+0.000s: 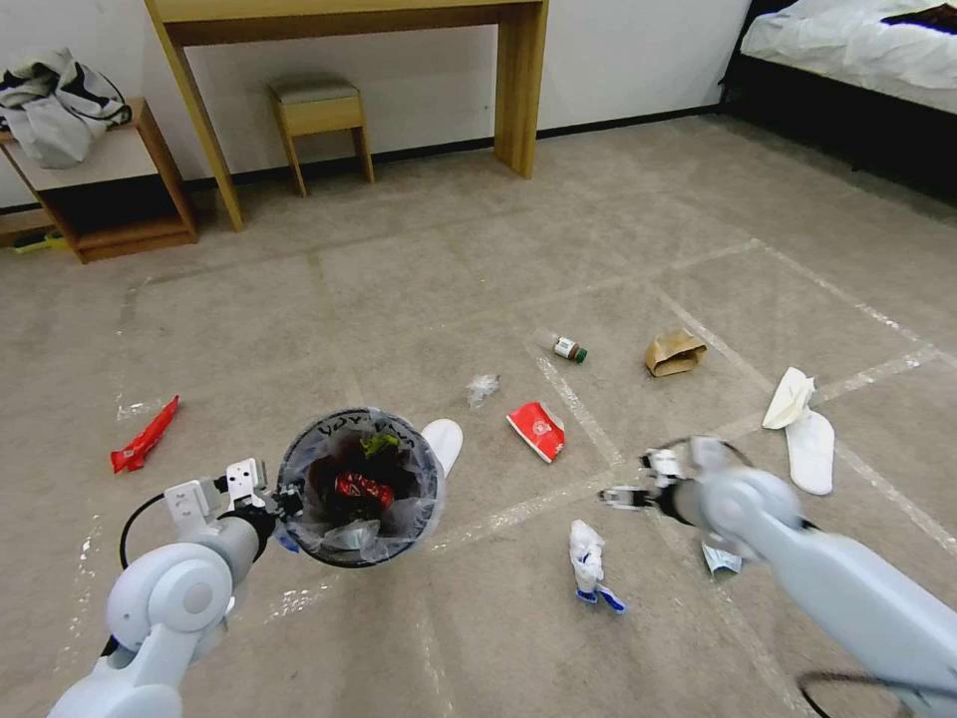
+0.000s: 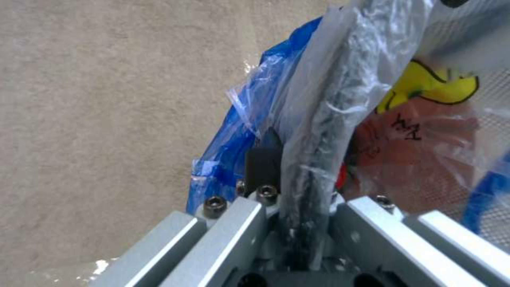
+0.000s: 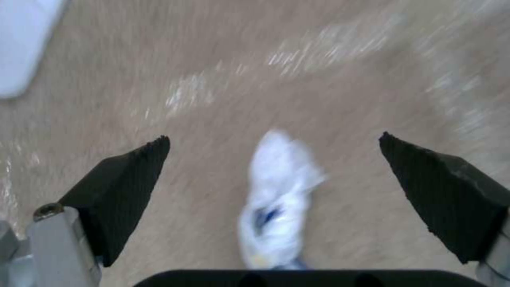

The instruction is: Pick up the trash bin and place the garbage on the floor into it.

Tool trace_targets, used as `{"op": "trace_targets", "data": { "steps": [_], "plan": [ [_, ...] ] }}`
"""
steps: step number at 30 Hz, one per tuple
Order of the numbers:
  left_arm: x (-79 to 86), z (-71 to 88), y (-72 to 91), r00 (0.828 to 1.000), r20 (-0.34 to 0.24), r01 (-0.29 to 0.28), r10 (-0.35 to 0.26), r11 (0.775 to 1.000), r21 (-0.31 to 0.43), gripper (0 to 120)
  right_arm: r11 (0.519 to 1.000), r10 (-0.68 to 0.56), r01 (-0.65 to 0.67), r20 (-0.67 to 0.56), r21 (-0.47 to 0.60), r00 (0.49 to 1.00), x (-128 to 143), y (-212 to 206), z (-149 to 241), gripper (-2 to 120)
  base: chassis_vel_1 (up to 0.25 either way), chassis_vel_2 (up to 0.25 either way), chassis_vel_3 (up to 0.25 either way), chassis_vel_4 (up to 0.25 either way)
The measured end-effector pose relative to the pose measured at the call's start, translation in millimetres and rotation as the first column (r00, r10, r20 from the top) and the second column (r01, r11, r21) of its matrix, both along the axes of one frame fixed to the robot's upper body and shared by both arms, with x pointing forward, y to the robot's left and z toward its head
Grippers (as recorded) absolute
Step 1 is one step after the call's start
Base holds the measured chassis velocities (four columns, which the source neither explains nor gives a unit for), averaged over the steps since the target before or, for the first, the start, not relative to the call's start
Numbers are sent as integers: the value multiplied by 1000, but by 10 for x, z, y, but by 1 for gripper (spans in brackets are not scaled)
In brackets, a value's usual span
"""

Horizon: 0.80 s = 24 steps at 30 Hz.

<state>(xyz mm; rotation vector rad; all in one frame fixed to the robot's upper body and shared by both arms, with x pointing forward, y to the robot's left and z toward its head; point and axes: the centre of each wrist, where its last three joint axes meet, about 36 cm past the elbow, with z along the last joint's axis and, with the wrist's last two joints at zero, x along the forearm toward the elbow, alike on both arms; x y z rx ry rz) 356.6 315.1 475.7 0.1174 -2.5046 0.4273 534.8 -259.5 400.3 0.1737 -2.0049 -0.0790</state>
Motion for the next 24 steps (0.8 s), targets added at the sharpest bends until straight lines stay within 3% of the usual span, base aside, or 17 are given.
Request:
{"op": "trace_targets", "data": {
  "steps": [9,17,24],
  "plan": [
    [-116,84,178,999,19,-51,50,999,15,0,994,1,-7,-55,-113,998,236,129,-224,100,0,0,0,0],
    [-183,120,269,997,29,-68,67,997,22,0,986,-68,48,-121,-159,990,-45,138,-299,100,0,0,0,0],
    [-196,81,242,998,31,-61,60,998,18,0,983,-116,92,-148,-161,982,-170,176,-280,100,0,0,0,0]
  ]
}}
